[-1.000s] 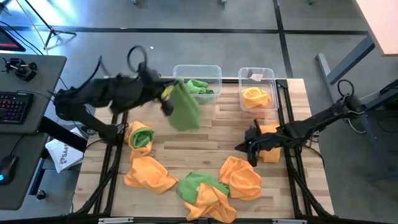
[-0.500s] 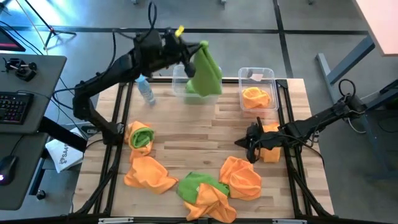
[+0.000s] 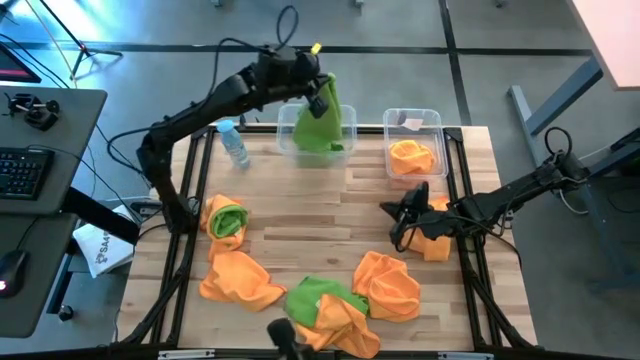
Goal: Sort microfiber towel by color & place in baskets
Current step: Put the green towel into the left transparent bin, then put the yellow towel into the right transparent bin
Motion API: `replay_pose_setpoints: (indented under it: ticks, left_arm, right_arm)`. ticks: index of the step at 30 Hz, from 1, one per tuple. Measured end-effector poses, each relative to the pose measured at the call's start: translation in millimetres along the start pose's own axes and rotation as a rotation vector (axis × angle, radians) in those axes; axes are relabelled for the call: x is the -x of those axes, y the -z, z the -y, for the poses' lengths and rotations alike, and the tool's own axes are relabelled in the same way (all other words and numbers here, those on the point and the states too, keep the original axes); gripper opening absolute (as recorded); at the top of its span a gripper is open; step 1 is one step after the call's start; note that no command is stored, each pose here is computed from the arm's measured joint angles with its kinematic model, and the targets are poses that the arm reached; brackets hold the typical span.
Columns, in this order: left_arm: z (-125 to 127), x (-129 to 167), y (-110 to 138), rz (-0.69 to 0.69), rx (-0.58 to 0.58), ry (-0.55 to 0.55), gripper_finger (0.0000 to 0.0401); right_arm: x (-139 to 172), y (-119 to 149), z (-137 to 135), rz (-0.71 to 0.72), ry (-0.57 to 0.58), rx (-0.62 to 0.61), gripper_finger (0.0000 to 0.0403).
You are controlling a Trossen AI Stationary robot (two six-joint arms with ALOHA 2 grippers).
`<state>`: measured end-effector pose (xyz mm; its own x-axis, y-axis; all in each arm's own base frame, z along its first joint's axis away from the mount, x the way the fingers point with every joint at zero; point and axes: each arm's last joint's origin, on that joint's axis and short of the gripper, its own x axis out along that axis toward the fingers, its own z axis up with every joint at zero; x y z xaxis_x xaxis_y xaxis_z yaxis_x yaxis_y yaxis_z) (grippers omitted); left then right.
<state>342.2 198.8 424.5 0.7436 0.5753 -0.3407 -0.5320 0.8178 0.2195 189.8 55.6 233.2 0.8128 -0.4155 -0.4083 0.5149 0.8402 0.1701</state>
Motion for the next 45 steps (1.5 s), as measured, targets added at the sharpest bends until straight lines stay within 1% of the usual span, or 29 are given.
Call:
replay_pose_setpoints:
  ticks: [4, 8, 14, 19, 24, 26, 28, 30, 32, 36, 39, 42, 45]
  left_arm:
    - [6, -19, 16, -0.100, -0.020, 0.021, 0.0000]
    - [12, -35, 35, -0.216, -0.013, 0.039, 0.0000]
    - [20, -57, 60, -0.361, -0.019, 0.065, 0.0000]
    - [22, -77, 79, -0.437, 0.013, 0.092, 0.0000]
    - [24, -102, 104, -0.519, 0.084, 0.085, 0.0000]
    - [24, -111, 114, -0.548, 0.103, 0.066, 0.0000]
    - [24, -119, 123, -0.573, 0.148, 0.024, 0.0002]
    - [25, -125, 131, -0.603, 0.173, 0.011, 0.0010]
    - [25, -128, 137, -0.632, 0.185, 0.027, 0.0024]
    - [25, -129, 140, -0.647, 0.181, 0.050, 0.0062]
    - [24, -125, 135, -0.635, 0.168, 0.054, 0.0090]
    - [22, -117, 124, -0.595, 0.150, 0.058, 0.0108]
    - [18, -104, 111, -0.563, 0.129, 0.058, 0.0115]
  right_arm:
    - [0, 0, 1, 0.014, 0.020, -0.005, 0.0000]
    - [0, 1, 1, 0.007, 0.028, -0.031, 0.0000]
    - [0, 2, 2, 0.000, 0.033, -0.025, 0.0000]
    - [0, 1, 2, -0.001, 0.025, -0.044, 0.0000]
    - [0, 1, 1, -0.001, 0.024, -0.067, 0.0000]
    - [0, 1, 2, -0.001, 0.024, -0.090, 0.0000]
    - [0, 1, 2, 0.000, 0.025, -0.121, 0.0000]
    - [0, 1, 2, 0.000, 0.025, -0.143, 0.0000]
    - [0, 1, 1, 0.000, 0.024, -0.155, 0.0000]
    - [0, 1, 2, 0.000, 0.025, -0.162, 0.0000]
    - [0, 1, 1, 0.001, 0.025, -0.162, 0.0000]
    - [0, 1, 2, 0.000, 0.025, -0.160, 0.0000]
    - [0, 1, 1, 0.000, 0.025, -0.159, 0.0000]
